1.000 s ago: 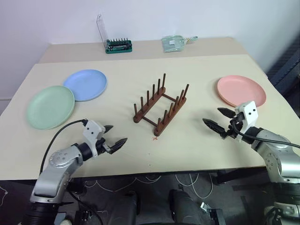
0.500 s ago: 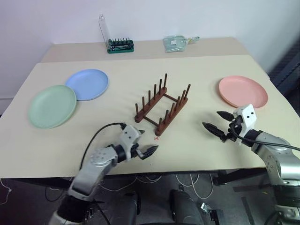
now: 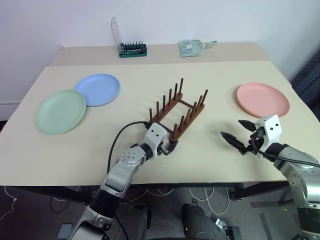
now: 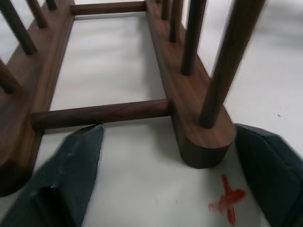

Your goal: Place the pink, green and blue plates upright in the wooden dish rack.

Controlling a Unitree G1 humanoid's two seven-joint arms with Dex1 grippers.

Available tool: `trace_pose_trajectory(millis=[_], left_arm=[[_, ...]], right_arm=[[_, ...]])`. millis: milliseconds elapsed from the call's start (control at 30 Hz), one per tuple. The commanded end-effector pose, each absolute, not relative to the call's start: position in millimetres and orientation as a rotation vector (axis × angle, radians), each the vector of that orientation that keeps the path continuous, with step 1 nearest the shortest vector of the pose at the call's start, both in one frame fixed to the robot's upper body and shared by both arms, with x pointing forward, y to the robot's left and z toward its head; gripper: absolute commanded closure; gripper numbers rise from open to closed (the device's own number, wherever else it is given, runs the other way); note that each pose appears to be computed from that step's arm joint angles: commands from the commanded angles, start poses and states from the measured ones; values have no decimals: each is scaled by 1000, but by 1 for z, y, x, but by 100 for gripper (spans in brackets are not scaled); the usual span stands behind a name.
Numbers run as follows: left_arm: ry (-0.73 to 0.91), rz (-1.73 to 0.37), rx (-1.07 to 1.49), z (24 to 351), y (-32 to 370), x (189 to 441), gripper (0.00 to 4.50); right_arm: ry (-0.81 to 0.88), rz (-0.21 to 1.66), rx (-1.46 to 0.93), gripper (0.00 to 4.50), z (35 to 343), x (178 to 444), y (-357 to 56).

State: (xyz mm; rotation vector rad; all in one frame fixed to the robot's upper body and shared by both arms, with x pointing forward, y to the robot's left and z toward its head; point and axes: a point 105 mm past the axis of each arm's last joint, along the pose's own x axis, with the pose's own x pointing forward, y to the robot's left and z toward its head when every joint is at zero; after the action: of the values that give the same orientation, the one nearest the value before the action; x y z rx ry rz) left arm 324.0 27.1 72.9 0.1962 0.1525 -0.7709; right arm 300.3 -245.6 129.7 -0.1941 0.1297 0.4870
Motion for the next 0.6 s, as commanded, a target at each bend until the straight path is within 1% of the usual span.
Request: trace_pose_trajectory(millis=[33,100,167,300,367,433,533,600], left_arm=[[194,-772,188,61,30,323,181],[193,-774,188,61,30,324,284],[189,-773,191,62,33,324,375],[175,-765,234,63,42,328,376],[163,-807,267,63,49,327,376],[136,-889,293,65,51,324,376],[65,-1059,301,78,53,315,376],[55,-1128,314,81,57,316,376]], right_arm=[[70,480,-199,0,143,299,-243],[69,477,-196,0,142,298,-242],[69,477,-194,0,141,297,-240],[64,475,-180,0,137,298,-236],[63,486,-172,0,136,298,-231],[72,499,-173,0,133,297,-230],[82,509,-169,0,129,296,-228],[87,513,-169,0,127,295,-227]])
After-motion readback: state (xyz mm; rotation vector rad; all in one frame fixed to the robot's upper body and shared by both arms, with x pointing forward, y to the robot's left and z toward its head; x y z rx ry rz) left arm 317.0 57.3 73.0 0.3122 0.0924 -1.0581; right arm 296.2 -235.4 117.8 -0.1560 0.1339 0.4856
